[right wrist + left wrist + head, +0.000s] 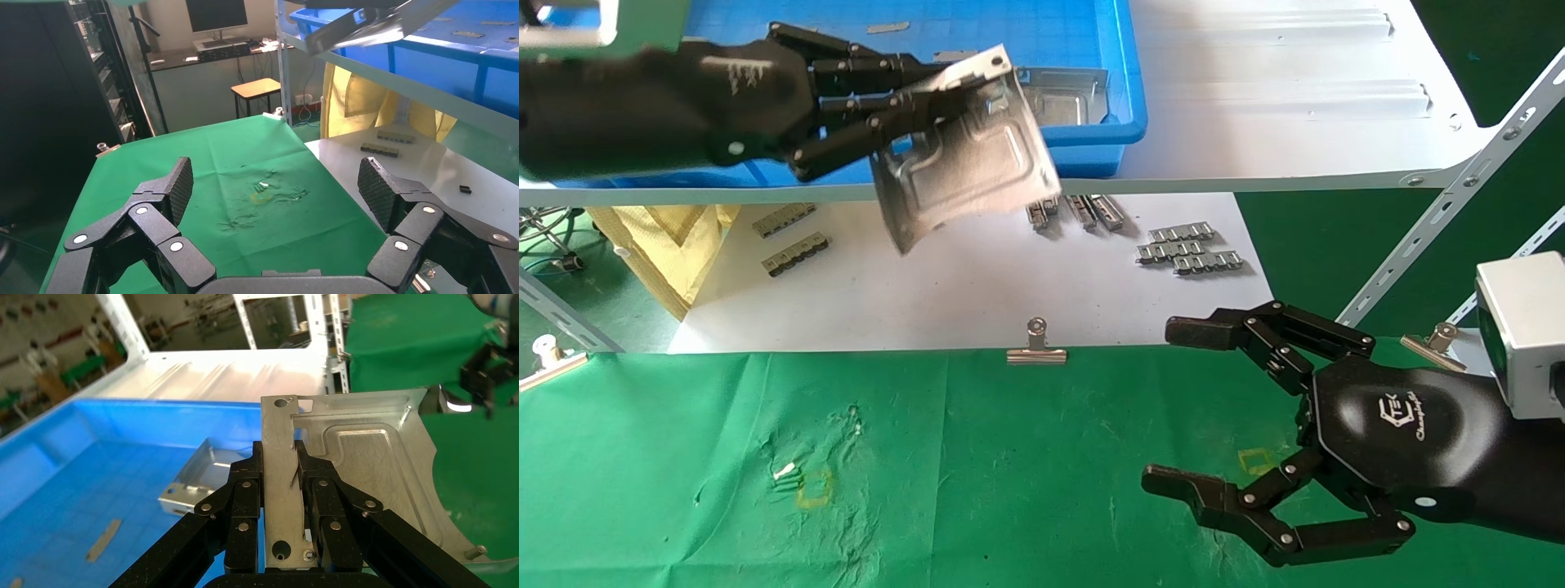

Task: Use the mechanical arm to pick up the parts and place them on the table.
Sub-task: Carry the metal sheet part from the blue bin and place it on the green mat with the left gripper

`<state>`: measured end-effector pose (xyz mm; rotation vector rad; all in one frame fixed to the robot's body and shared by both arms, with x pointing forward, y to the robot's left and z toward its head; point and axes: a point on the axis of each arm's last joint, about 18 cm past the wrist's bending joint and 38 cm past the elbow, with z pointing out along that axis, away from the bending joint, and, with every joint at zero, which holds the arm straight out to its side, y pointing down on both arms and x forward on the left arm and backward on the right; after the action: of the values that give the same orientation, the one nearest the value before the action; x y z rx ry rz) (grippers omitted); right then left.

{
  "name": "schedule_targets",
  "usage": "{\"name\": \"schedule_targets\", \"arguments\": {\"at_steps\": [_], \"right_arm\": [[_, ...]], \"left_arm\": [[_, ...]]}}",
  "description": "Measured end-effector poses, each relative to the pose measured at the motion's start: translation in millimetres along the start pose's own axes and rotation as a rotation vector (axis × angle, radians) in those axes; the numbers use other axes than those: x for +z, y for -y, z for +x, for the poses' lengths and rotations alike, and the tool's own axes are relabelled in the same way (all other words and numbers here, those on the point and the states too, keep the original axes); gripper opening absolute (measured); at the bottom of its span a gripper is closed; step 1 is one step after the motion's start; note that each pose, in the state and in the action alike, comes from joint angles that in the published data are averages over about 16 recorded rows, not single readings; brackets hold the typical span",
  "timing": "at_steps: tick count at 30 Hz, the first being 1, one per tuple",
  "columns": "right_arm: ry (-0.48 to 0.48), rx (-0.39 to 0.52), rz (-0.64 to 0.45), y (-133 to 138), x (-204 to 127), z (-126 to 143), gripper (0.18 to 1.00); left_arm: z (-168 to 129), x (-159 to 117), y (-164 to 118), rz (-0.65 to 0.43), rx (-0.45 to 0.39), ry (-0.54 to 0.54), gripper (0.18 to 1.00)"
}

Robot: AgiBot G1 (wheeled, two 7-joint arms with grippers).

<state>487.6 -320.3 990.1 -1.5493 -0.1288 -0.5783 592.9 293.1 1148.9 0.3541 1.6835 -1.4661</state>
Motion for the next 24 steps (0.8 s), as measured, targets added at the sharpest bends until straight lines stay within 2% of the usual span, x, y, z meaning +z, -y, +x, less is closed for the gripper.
{"name": "schedule_targets", "arguments": {"at_steps": [6, 13, 19, 24], "right_arm": [[0.0, 0.0, 0.0, 0.0, 0.0, 0.0, 1.001], [0.0, 0.0, 0.0, 0.0, 0.0, 0.0, 1.001], [0.0, 0.0, 0.0, 0.0, 0.0, 0.0, 1.001], [0.0, 0.0, 0.0, 0.0, 0.0, 0.0, 1.001]], "left_arm": [[34.8, -16.9, -29.6, -0.075, 0.105, -0.08, 0.273], [76.5, -29.8, -92.4, -0.251, 0.169, -0.201, 0.273], [96.1, -40.1, -144.7, -0.393, 0.203, -0.283, 0.273], [104.2, -46.2, -168.5, -0.453, 0.222, -0.328, 0.273]]}}
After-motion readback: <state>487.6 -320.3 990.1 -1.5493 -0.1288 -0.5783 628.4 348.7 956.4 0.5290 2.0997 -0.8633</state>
